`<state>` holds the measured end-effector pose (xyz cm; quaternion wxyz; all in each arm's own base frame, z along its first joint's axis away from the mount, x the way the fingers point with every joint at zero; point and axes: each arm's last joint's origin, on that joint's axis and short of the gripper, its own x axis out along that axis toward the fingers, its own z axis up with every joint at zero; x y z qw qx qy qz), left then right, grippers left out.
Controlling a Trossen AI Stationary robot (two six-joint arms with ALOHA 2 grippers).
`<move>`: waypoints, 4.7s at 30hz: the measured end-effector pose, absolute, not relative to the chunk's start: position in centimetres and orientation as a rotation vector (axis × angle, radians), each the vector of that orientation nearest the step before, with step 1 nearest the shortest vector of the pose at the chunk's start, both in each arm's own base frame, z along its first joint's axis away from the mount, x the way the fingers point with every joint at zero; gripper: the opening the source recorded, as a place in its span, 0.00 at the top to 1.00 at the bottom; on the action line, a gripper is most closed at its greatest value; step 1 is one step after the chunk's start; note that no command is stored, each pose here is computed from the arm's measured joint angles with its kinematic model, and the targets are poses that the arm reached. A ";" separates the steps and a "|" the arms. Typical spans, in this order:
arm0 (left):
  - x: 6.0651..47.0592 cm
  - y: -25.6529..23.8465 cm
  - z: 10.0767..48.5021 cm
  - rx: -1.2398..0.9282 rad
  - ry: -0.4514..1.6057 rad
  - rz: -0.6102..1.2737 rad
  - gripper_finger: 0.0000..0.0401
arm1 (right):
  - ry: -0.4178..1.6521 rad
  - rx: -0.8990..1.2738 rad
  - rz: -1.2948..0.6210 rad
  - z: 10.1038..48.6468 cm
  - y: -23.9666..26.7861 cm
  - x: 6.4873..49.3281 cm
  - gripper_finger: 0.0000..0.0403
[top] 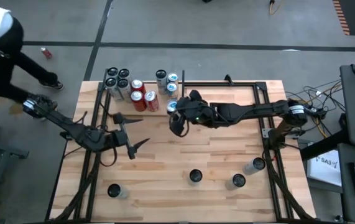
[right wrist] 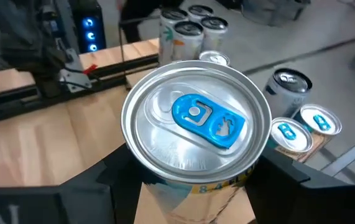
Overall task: Place canned beverage on shelf
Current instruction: Put the blue and silver soda can on the shelf aligned with the other blue and silver soda cans
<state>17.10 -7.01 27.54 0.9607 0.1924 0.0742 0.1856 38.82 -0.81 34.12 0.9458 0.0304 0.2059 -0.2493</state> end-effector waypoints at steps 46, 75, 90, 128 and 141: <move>16.2 -6.6 27.5 0.393 0.180 0.337 0.09 | 0.481 0.207 -0.583 30.4 -5.1 40.8 0.47; 16.4 -6.7 27.2 0.431 0.196 0.340 0.09 | 0.452 0.230 -0.611 28.2 -6.7 42.4 0.47; 16.4 -6.7 27.2 0.452 0.202 0.340 0.09 | 0.466 0.263 -0.666 25.6 -8.6 43.6 0.47; 18.7 -8.0 25.7 0.323 0.193 0.319 0.09 | 0.394 0.103 -0.349 31.7 -0.9 41.7 0.44; 21.0 -6.7 24.1 0.267 0.225 0.522 0.09 | 0.305 -0.006 -0.290 32.7 3.6 41.8 0.44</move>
